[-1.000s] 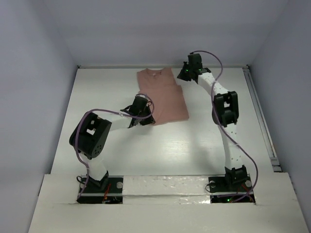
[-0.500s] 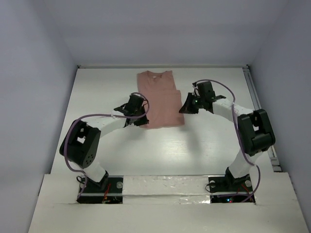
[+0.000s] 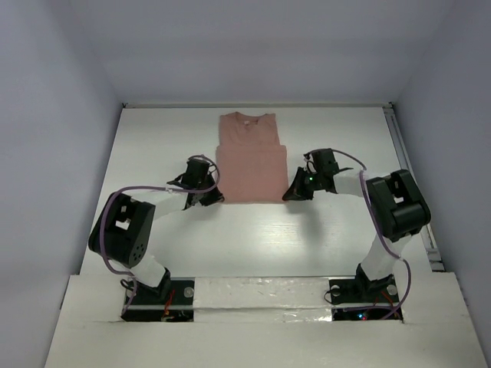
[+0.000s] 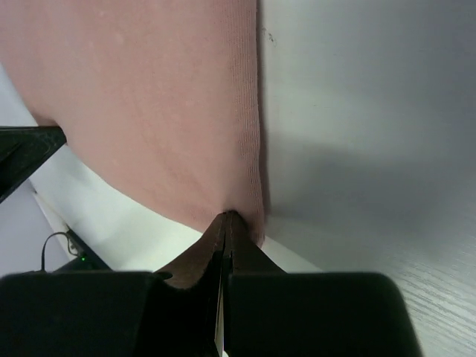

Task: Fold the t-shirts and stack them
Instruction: Fold the tshirt

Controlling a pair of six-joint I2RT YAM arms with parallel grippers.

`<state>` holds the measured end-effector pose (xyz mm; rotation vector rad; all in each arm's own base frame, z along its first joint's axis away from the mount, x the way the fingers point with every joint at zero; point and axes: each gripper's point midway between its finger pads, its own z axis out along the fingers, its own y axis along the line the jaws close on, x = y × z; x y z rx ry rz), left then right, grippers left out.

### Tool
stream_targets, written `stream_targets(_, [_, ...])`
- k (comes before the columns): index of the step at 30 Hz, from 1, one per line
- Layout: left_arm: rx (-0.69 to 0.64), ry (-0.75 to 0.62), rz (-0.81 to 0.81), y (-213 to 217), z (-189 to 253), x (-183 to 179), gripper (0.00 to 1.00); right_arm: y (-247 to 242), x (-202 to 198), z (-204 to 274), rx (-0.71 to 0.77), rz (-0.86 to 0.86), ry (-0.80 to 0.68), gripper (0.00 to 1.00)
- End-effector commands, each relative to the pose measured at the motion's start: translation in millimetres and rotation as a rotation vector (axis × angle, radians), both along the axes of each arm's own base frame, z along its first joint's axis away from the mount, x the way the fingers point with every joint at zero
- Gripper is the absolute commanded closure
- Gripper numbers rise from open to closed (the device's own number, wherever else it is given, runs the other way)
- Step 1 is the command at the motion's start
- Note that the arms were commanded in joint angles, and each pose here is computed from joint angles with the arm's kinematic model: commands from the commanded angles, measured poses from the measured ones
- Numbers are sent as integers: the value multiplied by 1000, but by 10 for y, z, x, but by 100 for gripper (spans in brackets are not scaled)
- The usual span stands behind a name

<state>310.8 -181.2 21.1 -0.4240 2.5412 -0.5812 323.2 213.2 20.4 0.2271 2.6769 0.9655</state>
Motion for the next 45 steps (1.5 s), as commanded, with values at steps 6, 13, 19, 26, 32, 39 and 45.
stream_targets(6, [8,32,42,206,-77,-72,100,-190,-52,-84,-112,-44,-34,100])
stream_targets(13, [-11,-62,29,253,379,-155,83,-195,-28,375,-101,-21,-122,90])
stream_targets(19, [21,20,30,289,120,-246,65,-200,-160,213,-88,-34,-66,49])
stream_targets(26, [24,62,24,235,-81,-173,65,-114,-206,-23,-34,-54,8,47])
stream_targets(32, [27,63,32,227,-164,-123,71,-108,-178,-88,-22,-98,19,58])
stream_targets(39, [39,56,31,239,-165,-95,82,-172,-102,-175,-29,-136,26,66])
stream_targets(45, [53,52,20,266,-139,-123,100,-164,-36,-117,-16,-154,-10,96])
